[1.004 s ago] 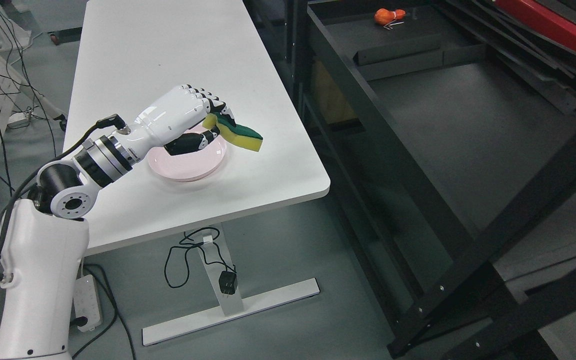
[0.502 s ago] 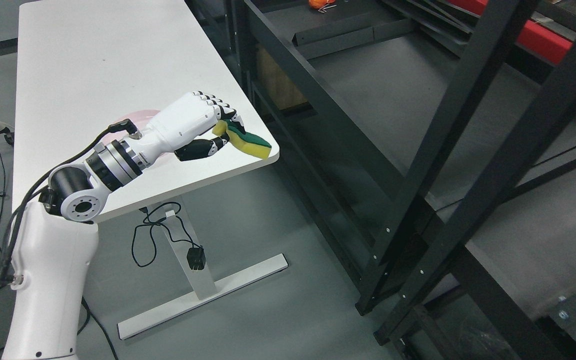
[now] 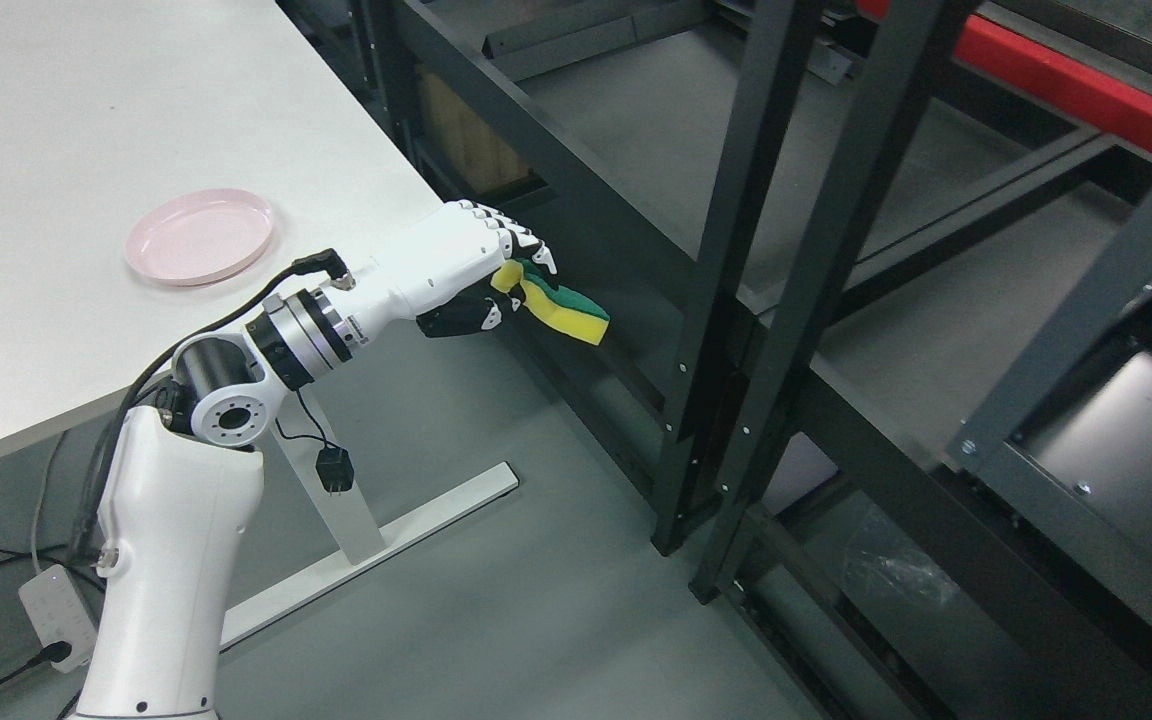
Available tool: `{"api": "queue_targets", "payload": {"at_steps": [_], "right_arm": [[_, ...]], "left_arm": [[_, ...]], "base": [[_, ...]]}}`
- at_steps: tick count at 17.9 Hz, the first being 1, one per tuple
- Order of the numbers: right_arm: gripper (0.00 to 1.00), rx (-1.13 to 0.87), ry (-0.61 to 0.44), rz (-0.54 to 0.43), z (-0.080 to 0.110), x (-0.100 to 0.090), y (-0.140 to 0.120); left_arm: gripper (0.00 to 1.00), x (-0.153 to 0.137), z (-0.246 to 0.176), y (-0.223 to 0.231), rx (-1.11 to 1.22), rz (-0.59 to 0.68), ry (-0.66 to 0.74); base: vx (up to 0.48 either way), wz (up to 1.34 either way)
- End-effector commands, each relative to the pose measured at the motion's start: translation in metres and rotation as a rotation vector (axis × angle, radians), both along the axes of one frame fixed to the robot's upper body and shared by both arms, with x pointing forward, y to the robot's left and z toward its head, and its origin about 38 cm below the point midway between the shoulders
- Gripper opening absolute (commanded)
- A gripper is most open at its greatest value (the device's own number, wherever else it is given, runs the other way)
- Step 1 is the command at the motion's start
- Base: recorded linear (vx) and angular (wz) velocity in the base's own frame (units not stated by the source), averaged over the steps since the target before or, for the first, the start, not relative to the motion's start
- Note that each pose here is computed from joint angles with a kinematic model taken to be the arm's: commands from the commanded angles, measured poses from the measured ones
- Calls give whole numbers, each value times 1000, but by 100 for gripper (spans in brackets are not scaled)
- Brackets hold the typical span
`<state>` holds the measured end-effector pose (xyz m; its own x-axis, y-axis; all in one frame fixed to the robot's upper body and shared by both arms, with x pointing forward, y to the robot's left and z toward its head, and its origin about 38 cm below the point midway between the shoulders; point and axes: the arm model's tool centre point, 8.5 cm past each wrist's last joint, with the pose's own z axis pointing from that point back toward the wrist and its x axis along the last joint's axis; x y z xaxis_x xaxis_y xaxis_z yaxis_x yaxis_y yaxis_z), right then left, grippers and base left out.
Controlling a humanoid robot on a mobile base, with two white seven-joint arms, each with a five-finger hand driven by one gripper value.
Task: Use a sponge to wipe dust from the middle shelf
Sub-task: 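Carry the sponge in the left hand toward the dark metal shelf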
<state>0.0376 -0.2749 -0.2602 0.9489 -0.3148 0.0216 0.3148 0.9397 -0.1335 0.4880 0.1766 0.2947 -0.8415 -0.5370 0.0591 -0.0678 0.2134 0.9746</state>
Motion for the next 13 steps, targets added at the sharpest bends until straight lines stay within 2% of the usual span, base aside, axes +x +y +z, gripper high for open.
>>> {"api": "queue_targets", "payload": {"at_steps": [1, 7, 13], "right_arm": [[100, -20, -16, 0, 1, 6, -12], [100, -20, -16, 0, 1, 6, -12], [100, -20, -16, 0, 1, 6, -12]], "left_arm": [[0, -5, 1, -45, -43, -86, 6], [1, -10, -6, -84, 46, -182, 16], [1, -4, 20, -121, 102, -281, -9]], "base": [[-236, -346], [-183, -569], [-117, -717]]}}
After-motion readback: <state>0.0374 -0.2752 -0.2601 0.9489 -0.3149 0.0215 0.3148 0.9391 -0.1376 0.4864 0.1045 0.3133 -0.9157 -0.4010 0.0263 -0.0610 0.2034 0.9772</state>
